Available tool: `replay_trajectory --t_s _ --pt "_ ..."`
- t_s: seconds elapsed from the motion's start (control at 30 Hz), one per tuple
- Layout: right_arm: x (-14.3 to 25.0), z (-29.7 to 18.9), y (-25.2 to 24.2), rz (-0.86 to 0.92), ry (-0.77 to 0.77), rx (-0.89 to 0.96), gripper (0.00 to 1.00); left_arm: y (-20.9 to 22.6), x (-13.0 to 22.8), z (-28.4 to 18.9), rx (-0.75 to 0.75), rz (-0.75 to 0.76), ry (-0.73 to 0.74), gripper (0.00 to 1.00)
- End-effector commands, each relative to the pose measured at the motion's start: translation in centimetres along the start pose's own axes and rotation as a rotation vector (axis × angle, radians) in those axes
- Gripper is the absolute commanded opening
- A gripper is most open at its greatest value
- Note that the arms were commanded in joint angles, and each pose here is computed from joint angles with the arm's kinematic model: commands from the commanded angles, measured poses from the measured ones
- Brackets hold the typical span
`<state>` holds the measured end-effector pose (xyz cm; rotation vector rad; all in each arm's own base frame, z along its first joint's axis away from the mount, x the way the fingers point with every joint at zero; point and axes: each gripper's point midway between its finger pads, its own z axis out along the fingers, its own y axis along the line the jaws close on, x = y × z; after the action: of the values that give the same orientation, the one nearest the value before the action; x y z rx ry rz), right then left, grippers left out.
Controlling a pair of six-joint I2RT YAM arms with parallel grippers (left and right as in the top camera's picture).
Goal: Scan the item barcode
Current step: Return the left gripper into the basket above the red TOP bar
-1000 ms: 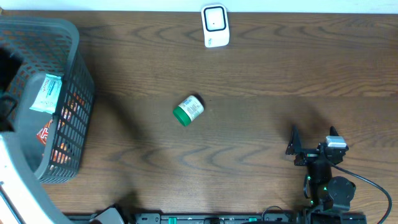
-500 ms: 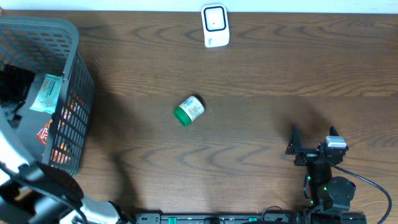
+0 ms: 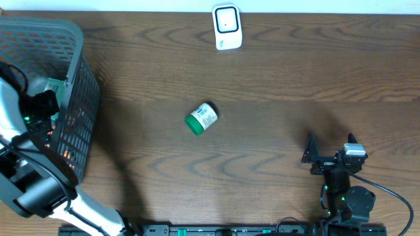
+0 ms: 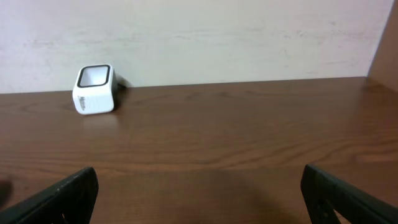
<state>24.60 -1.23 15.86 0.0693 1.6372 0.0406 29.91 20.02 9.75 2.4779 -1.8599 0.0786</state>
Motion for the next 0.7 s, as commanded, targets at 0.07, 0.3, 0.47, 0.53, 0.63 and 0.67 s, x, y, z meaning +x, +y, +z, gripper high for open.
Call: replay_trajectory --t_s 0.07,0.3,0.47,0.53,0.63,0.67 --pt "0.0 0.0 0.2 0.012 0.0 -0.009 0.99 0.0 -0.4 1.6 -0.03 -0.176 -0.127 0.98" --pt "0.0 0.0 0.2 0.012 0.0 -0.009 0.99 -2.6 0.4 3.4 0.072 -0.152 -0.157 0.98" --pt "0.0 0.0 0.2 0.012 0.0 -0.009 0.99 -3.4 0.3 4.4 0.111 -0.161 -0.2 0.98" --pt "0.0 0.0 0.2 0.012 0.0 -0.009 0.99 -3.5 0.1 4.6 0.118 -0.161 -0.21 0.98" --pt "0.0 0.0 0.2 0.012 0.0 -0.009 0.99 -3.5 -0.2 4.9 0.121 -0.162 -0.229 0.98" --pt "0.0 0.0 0.2 0.012 0.0 -0.009 0.99 -3.5 -0.4 5.0 0.121 -0.163 -0.236 0.98"
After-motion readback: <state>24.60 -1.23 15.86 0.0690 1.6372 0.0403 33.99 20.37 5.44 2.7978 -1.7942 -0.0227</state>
